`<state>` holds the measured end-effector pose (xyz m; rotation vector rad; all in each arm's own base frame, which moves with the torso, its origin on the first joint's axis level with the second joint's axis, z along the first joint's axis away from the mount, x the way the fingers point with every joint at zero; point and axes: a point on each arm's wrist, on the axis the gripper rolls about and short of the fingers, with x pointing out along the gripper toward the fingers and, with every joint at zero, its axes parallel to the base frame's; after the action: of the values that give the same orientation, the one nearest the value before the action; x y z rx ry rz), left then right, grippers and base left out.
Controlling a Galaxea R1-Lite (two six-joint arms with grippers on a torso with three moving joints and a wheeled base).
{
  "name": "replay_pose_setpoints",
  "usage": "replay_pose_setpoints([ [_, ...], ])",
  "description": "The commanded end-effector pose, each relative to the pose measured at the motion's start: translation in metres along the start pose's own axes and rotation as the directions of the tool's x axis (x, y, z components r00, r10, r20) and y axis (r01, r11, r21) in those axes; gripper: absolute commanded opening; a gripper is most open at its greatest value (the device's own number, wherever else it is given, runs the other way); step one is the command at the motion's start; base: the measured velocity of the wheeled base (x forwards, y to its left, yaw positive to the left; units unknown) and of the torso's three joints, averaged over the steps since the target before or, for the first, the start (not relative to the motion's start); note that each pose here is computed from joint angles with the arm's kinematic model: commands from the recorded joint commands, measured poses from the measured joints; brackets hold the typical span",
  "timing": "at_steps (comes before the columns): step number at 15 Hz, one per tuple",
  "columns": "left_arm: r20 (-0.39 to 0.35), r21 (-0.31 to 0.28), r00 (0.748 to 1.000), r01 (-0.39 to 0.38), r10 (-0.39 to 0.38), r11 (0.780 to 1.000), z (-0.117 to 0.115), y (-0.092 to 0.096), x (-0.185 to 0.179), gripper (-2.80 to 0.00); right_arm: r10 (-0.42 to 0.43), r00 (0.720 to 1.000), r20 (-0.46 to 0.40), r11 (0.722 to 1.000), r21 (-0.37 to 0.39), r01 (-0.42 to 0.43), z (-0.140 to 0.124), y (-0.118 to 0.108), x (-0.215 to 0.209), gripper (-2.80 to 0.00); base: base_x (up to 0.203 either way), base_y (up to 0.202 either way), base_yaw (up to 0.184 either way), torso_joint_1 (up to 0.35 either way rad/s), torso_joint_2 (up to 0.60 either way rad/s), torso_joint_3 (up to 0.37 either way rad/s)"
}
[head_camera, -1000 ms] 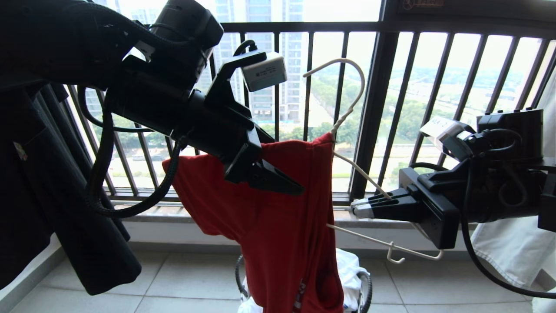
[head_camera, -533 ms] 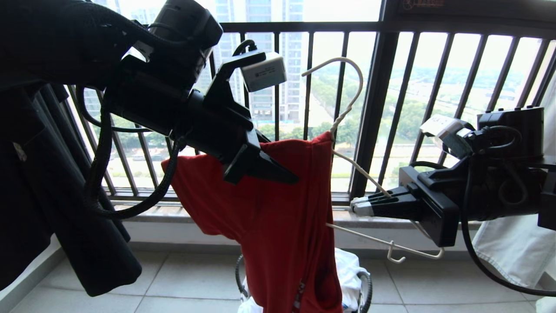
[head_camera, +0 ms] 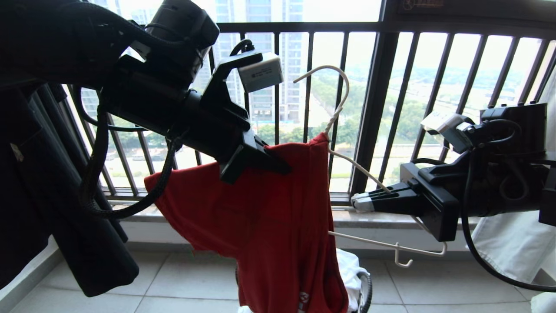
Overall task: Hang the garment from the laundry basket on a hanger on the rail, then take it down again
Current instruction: Hang the clothes on the clothes rack
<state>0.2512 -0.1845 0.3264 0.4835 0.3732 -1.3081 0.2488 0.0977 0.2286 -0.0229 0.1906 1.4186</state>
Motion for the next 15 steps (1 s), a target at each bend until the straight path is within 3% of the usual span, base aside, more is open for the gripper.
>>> replay_pose_setpoints([
  [1, -0.001, 0.001, 1.000, 0.005, -0.005, 1.000, 0.000, 0.000, 0.000, -2.80, 0.001, 1.000, 0.004, 1.000, -0.008, -0.001, 0.001, 0.000, 0.000, -2.80, 0.000, 0.000, 0.000, 0.000, 0.00, 0.000],
  [5, 0.000, 0.002, 1.000, 0.004, -0.004, 1.000, 0.000, 0.000, 0.000, -2.80, -0.001, 1.000, 0.003, 1.000, -0.011, 0.001, 0.000, 0.000, -0.001, -2.80, 0.000, 0.000, 0.000, 0.000, 0.00, 0.000],
  [6, 0.002, 0.003, 1.000, 0.003, -0.003, 1.000, 0.000, -0.001, -0.001, -2.80, -0.001, 1.000, 0.003, 1.000, -0.012, 0.002, 0.001, -0.001, -0.001, 0.00, 0.000, 0.000, 0.000, 0.000, 0.00, 0.000],
  [10, 0.004, 0.007, 1.000, 0.001, -0.001, 1.000, 0.001, -0.001, -0.002, -2.80, -0.018, 1.000, 0.006, 1.000, -0.012, 0.018, 0.003, -0.004, -0.002, 0.00, 0.000, 0.000, 0.000, 0.000, 0.00, 0.000],
  [15, 0.013, 0.009, 0.999, -0.041, 0.041, 0.999, 0.003, -0.002, -0.014, -2.80, -0.137, 0.990, 0.042, 0.991, 0.001, 0.137, 0.017, -0.016, -0.032, 0.00, 0.000, 0.000, 0.000, 0.000, 0.00, 0.000],
])
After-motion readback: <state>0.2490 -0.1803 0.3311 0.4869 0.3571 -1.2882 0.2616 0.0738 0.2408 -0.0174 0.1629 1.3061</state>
